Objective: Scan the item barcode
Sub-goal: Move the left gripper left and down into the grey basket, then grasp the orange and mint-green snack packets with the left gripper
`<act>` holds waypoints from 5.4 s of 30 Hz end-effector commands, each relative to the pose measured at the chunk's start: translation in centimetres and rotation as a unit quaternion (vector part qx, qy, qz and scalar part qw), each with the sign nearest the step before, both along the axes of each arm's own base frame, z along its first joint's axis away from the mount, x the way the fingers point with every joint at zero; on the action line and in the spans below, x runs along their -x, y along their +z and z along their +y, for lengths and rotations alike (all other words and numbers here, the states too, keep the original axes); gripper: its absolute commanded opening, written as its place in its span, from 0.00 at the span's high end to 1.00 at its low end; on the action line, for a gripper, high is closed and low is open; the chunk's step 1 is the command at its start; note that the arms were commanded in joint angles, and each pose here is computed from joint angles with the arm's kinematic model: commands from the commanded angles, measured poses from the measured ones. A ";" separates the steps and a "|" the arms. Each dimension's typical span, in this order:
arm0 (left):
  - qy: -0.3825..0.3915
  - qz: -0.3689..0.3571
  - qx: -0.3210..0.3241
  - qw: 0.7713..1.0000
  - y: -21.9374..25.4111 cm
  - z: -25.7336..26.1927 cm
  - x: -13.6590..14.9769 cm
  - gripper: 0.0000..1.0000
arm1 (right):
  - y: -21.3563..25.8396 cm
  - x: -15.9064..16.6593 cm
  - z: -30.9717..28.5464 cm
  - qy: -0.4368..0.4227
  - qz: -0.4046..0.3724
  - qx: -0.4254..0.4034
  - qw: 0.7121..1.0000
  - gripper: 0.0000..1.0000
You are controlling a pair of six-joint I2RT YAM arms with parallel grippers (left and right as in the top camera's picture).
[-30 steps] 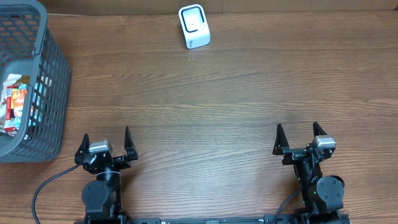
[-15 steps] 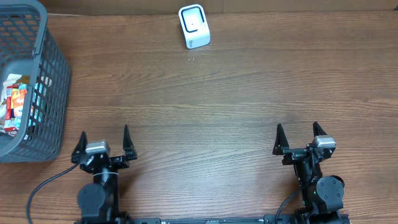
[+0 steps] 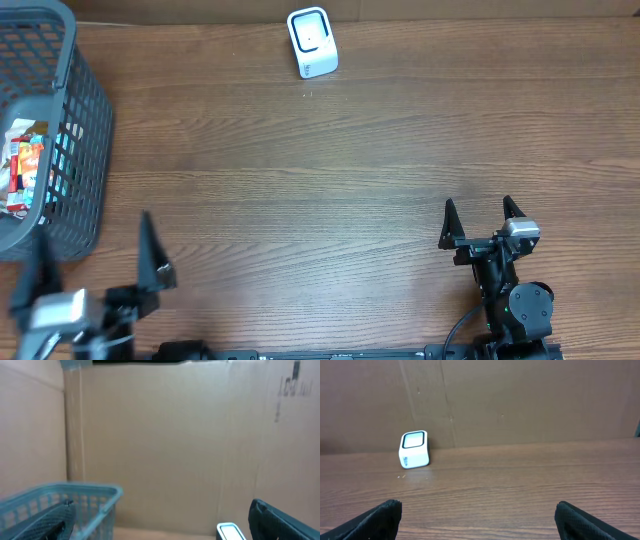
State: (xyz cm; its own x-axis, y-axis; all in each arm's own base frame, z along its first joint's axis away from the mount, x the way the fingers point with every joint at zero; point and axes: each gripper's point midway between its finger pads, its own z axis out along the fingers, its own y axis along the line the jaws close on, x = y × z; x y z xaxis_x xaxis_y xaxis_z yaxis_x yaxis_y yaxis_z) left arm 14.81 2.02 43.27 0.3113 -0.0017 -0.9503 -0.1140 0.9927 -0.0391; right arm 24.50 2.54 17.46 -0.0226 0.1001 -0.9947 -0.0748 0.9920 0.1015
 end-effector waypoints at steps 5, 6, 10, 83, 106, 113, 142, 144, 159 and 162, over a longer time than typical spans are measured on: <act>0.011 0.035 -0.057 0.998 8.8 -0.2 1.2 0.00 | -0.2 0.0 0.0 0.001 -0.001 0.002 1.000 0.00; 0.008 0.051 -0.056 0.997 9.7 -0.3 0.8 0.01 | -0.2 0.0 0.0 0.001 -0.001 0.002 1.000 0.00; -0.030 0.126 -0.059 0.990 11.8 -1.4 -1.1 0.00 | -0.3 0.0 0.0 0.001 -0.001 0.002 1.000 0.00; 0.069 0.699 0.265 0.661 -25.0 25.7 -20.1 0.00 | -0.2 0.0 0.0 0.001 -0.001 0.002 1.000 0.00; 0.066 0.752 0.261 0.601 -31.3 24.4 -19.2 0.00 | -0.2 0.0 0.0 0.001 -0.001 0.002 1.000 0.00; 0.068 0.747 0.258 0.609 -31.8 24.7 -19.6 0.00 | -0.2 0.0 0.0 0.001 -0.001 0.002 1.000 0.00; 0.067 0.748 0.260 0.606 -36.8 24.7 -19.6 0.68 | -0.3 0.0 0.0 0.001 -0.001 0.002 1.000 0.00; 0.069 0.747 0.262 0.607 -36.4 24.8 -19.7 0.71 | -0.3 0.0 0.0 0.001 -0.001 0.002 1.000 0.00; 0.112 0.662 0.251 0.698 -23.1 26.9 -22.8 0.80 | -0.2 0.0 0.0 0.001 -0.001 0.002 1.000 0.00; 0.127 0.630 0.248 0.725 -19.3 27.1 -23.0 0.80 | -0.2 0.0 0.0 0.001 -0.001 0.002 1.000 0.00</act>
State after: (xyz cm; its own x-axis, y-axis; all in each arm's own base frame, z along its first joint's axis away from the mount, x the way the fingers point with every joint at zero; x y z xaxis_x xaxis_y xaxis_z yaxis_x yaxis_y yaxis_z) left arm 37.07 29.00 19.44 -0.8076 -0.5248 -0.2690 -0.5245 0.8477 -0.0792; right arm 24.50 2.53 17.47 -0.0221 0.0994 -0.9948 -0.0745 0.9921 0.1008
